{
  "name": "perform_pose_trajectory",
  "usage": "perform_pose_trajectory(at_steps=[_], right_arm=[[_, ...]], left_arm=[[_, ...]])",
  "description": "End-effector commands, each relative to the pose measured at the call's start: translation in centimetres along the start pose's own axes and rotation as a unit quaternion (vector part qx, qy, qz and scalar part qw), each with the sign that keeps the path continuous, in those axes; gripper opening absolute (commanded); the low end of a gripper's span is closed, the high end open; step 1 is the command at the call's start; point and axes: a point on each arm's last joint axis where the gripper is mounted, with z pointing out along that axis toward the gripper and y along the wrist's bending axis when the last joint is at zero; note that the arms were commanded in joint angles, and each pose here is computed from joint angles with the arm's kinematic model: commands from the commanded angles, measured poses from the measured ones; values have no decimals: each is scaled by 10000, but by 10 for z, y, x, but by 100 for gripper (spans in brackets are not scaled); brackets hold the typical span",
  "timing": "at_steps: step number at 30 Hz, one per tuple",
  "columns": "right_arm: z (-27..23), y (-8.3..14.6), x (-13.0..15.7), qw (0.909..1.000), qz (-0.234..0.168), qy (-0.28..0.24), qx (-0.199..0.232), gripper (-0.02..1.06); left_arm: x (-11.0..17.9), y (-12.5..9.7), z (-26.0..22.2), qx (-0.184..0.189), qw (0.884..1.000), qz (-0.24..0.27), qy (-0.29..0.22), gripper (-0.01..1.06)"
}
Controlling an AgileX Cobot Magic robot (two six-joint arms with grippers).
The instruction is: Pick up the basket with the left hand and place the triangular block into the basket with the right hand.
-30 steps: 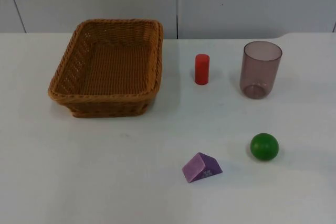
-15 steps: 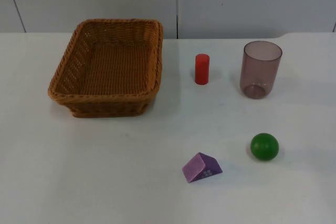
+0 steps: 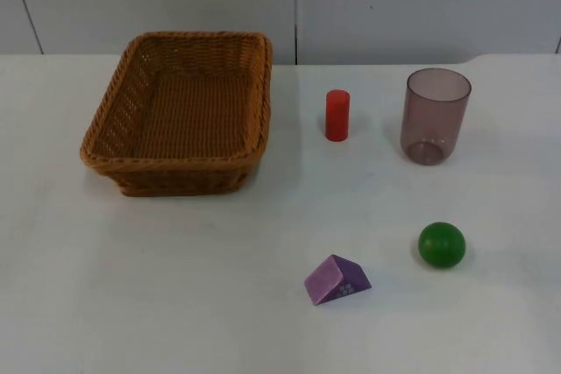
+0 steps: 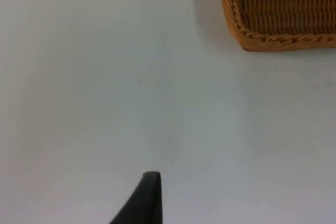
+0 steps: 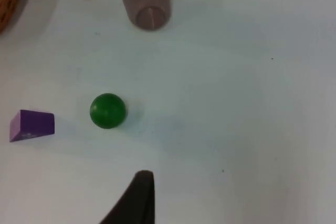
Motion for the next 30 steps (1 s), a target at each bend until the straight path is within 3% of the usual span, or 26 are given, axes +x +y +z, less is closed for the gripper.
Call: perform_pose_trajectory(at_steps=[1,7,9,11,16,30], right_arm=[[-1,-1,-3,9999,-35,-106,23,105],[-1,-1,-3,9999,-35,-106,23,105],[-1,-1,-3,9999,-43,-106,30,105],[-1,-1,-3,9999,-43,-106,30,105],[-1,-1,-3,9999,-49,-106,35,105],[-1,-1,-5,9998,-45,-199,36,105]], left_arm=[[-24,0,28,5,9999,62,125,105],[-50,0,75,105,9977,192,642,105],[-54,-4,102,363,9951,309,863,105],[-57,-5,123,497,9954,336,743,105],[-68,-1,156,345,9980,354,403,105],[-113,-3,240,360,9981,416,278,105]])
